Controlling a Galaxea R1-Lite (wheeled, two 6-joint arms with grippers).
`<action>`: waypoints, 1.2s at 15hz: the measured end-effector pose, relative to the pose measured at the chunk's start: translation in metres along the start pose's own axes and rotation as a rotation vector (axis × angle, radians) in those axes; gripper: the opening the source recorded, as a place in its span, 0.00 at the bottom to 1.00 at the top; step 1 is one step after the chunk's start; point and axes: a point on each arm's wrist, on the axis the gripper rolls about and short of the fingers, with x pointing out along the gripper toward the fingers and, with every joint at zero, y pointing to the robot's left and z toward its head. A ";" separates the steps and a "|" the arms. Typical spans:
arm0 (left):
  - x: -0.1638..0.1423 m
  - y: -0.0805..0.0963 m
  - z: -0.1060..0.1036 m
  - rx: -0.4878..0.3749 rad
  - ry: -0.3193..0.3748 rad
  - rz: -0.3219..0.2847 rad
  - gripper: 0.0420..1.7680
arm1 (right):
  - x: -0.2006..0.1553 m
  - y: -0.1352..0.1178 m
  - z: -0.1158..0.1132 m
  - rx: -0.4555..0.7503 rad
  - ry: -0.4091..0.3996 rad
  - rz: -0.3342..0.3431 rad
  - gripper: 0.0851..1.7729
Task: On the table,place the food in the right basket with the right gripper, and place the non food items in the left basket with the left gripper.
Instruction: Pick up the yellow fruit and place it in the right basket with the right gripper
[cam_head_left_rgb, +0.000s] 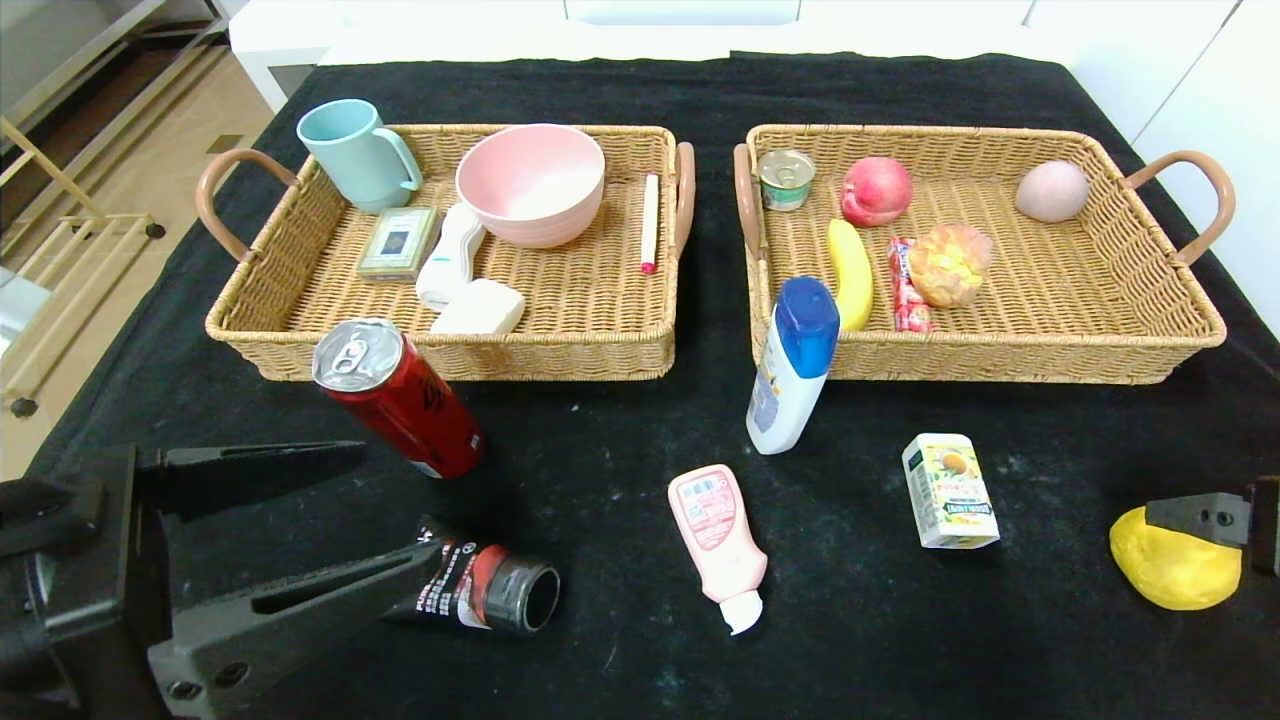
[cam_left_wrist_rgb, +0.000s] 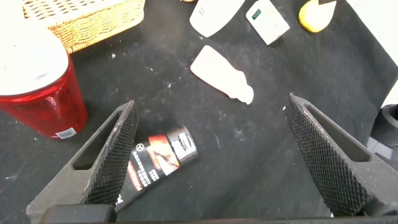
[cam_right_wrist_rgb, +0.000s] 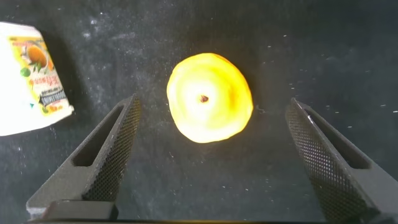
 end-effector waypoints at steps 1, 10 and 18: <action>0.000 0.000 0.000 0.001 -0.001 0.000 0.97 | 0.002 0.001 0.000 0.004 0.009 0.004 0.96; -0.004 -0.001 0.001 0.006 -0.011 0.001 0.97 | 0.036 0.000 0.003 0.081 0.057 -0.038 0.96; -0.007 -0.003 0.002 0.011 -0.022 -0.002 0.97 | 0.048 0.001 -0.001 0.089 0.116 -0.019 0.96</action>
